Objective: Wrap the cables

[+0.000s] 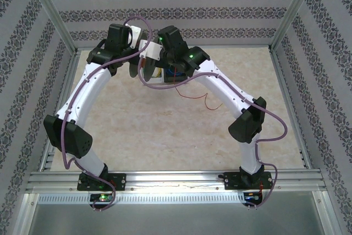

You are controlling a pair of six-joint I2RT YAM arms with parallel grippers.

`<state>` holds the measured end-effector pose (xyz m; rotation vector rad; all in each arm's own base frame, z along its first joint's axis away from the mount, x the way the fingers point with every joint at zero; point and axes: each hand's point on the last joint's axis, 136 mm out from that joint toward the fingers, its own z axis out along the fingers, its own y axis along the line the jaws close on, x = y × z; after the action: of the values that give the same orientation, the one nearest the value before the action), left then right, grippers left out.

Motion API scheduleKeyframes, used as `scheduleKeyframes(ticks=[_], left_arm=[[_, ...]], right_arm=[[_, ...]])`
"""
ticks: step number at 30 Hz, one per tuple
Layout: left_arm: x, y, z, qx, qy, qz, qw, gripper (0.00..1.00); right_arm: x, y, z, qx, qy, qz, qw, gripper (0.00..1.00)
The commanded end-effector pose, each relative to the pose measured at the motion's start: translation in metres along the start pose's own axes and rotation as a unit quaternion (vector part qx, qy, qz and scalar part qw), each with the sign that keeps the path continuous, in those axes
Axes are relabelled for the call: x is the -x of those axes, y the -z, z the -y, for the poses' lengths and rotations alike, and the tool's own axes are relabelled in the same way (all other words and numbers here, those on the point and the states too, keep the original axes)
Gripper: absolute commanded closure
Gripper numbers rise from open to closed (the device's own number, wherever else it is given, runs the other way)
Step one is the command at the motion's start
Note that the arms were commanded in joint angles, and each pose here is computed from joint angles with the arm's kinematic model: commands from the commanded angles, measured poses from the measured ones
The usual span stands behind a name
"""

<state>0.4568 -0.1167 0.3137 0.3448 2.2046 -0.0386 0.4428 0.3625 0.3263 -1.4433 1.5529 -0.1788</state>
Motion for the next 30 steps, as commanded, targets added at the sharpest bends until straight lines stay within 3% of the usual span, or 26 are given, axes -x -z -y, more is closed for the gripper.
scheduleKeyframes(ticks=[1, 6, 12, 19, 30], left_arm=[[-0.021, 0.013, -0.002, 0.006, -0.03, -0.033, 0.999, 1.0], [-0.028, 0.018, 0.002, -0.006, -0.035, -0.042, 0.999, 1.0], [-0.029, 0.027, 0.004, -0.014, -0.04, -0.04, 0.998, 1.0], [-0.025, 0.044, 0.006, -0.023, -0.049, -0.027, 0.998, 1.0], [-0.008, 0.072, 0.009, -0.038, -0.056, 0.003, 0.998, 1.0]], right_arm=[[0.015, 0.017, 0.045, -0.066, -0.001, 0.028, 0.997, 1.0], [0.011, 0.013, 0.056, -0.08, 0.001, 0.022, 0.997, 0.99], [0.0, 0.01, 0.064, -0.081, -0.008, 0.019, 0.996, 0.73], [-0.025, 0.014, 0.076, -0.06, -0.053, 0.033, 0.996, 0.51], [-0.078, -0.002, 0.075, -0.015, -0.129, 0.03, 0.991, 0.45]])
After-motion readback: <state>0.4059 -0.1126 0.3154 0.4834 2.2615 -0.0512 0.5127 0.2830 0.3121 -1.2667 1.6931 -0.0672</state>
